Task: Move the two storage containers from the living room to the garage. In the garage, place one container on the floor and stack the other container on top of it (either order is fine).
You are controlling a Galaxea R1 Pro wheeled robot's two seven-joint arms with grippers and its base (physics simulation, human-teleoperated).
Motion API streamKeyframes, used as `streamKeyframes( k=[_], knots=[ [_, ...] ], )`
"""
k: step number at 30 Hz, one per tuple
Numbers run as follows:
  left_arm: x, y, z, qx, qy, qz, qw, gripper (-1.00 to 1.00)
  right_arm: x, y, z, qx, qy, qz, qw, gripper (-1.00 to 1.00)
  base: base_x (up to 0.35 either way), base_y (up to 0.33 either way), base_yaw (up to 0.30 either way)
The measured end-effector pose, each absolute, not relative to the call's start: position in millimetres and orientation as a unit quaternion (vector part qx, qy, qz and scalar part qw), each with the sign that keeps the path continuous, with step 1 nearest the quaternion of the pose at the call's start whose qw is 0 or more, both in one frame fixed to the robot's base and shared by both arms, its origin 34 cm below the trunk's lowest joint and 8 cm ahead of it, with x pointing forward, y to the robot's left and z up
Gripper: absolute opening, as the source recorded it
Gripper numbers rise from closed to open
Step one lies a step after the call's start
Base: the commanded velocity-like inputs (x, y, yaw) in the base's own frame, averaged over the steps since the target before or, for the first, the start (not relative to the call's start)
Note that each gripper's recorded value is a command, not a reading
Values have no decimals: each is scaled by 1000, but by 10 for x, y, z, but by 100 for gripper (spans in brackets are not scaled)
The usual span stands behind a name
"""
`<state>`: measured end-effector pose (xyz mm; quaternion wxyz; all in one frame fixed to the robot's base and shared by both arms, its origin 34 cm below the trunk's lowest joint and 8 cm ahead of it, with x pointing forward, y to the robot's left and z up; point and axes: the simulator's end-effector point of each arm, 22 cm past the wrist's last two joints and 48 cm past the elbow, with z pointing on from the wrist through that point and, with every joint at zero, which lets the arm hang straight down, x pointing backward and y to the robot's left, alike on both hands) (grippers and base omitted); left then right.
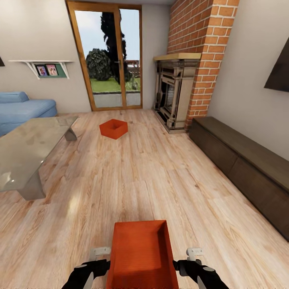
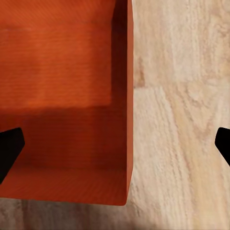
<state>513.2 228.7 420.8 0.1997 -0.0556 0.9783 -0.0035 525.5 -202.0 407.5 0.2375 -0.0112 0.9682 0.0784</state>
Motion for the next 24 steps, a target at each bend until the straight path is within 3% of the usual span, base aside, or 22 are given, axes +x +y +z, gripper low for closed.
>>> streamKeyframes(
  k=[19, 24],
  knots=[
    [4883, 2243, 4002, -55, 985, -6, 165, 100, 5180, -2014, 3982, -12, 971, 78, 226, 100, 0, 0, 0],
    [4883, 2244, 4001, -55, 985, -5, 165, 100, 5181, -2014, 3982, -13, 971, 78, 226, 100, 0, 0, 114]
  ],
)
